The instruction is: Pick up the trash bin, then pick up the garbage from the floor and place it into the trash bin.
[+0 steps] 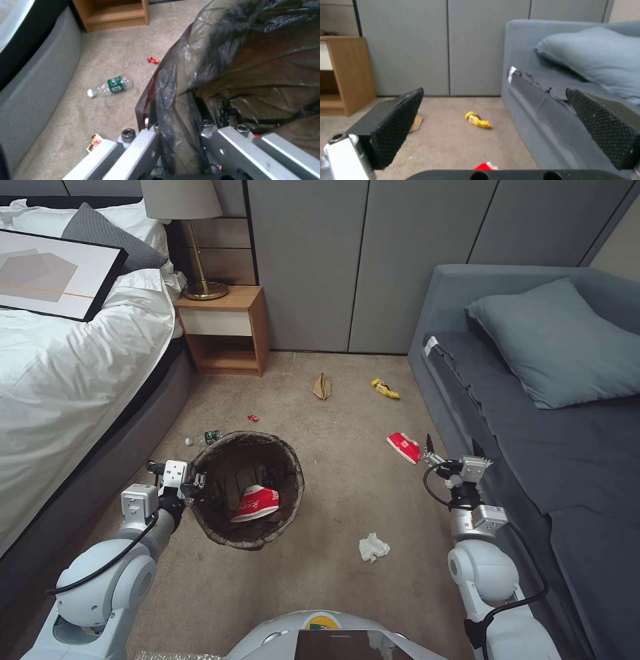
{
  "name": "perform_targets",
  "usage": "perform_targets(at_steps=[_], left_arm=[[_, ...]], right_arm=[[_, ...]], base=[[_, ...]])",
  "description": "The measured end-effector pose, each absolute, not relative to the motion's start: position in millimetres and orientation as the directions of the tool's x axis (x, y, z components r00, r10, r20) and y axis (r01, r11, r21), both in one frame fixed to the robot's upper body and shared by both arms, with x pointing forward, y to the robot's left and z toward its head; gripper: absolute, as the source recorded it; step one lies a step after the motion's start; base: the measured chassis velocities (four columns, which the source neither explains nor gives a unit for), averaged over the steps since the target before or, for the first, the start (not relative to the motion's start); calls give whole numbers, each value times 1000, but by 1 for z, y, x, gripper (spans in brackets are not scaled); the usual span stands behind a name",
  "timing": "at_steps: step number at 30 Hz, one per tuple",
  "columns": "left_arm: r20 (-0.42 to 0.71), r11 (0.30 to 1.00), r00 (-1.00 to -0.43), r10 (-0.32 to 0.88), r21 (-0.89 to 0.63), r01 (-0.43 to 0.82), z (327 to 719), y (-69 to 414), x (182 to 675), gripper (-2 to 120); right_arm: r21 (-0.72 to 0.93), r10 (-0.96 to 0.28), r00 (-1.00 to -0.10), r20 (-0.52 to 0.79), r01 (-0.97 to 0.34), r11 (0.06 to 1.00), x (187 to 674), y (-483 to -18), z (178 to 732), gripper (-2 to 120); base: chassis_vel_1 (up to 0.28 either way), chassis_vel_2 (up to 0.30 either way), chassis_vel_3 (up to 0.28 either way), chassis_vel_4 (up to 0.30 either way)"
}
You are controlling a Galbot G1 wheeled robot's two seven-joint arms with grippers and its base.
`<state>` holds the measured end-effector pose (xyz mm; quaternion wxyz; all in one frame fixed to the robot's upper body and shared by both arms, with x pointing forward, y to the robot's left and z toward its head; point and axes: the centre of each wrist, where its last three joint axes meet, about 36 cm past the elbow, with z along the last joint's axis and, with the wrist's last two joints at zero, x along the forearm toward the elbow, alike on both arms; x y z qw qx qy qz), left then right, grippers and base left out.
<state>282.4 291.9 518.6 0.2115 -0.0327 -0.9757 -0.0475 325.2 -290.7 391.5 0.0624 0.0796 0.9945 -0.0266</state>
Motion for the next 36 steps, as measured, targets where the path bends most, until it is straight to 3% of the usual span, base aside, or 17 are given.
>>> perform_targets(at_steps=[7, 9, 11, 13, 17, 19, 20, 23, 31, 36], left_arm=[[416, 993, -909, 41, 83, 83, 518, 292, 282, 0], [417, 993, -908, 38, 86, 81, 518, 292, 282, 0], [418, 993, -908, 37, 88, 80, 517, 292, 282, 0], [421, 993, -906, 35, 88, 80, 516, 292, 281, 0], [422, 992, -906, 40, 90, 85, 515, 292, 283, 0], [422, 992, -906, 40, 90, 85, 515, 292, 283, 0], [423, 992, -905, 41, 95, 89, 515, 293, 284, 0], [429, 991, -902, 38, 100, 89, 515, 294, 284, 0], [441, 991, -897, 39, 97, 91, 512, 294, 287, 0], [443, 991, -896, 38, 97, 90, 511, 294, 287, 0]], right_arm=[[9, 110, -994, -9, 110, 994, 323, -273, 403, 100], [48, 98, -985, 145, 106, 993, 331, -261, 418, 100], [59, 84, -975, 207, 98, 993, 334, -259, 423, 100], [98, 8, -937, 350, 45, 994, 348, -257, 432, 100], [139, -54, -868, 494, 17, 990, 370, -263, 428, 100], [139, -54, -868, 494, 17, 990, 370, -263, 428, 100], [179, -97, -811, 577, 11, 984, 384, -266, 427, 100], [195, -127, -733, 668, 7, 981, 400, -266, 420, 100], [222, -156, -617, 771, 31, 975, 419, -260, 380, 100], [198, -144, -588, 796, 28, 980, 416, -253, 356, 100]], base=[[0, 0, 0, 0], [0, 0, 0, 0], [0, 0, 0, 0], [0, 0, 0, 0], [0, 0, 0, 0], [0, 0, 0, 0], [0, 0, 0, 0], [0, 0, 0, 0], [0, 0, 0, 0], [0, 0, 0, 0]])
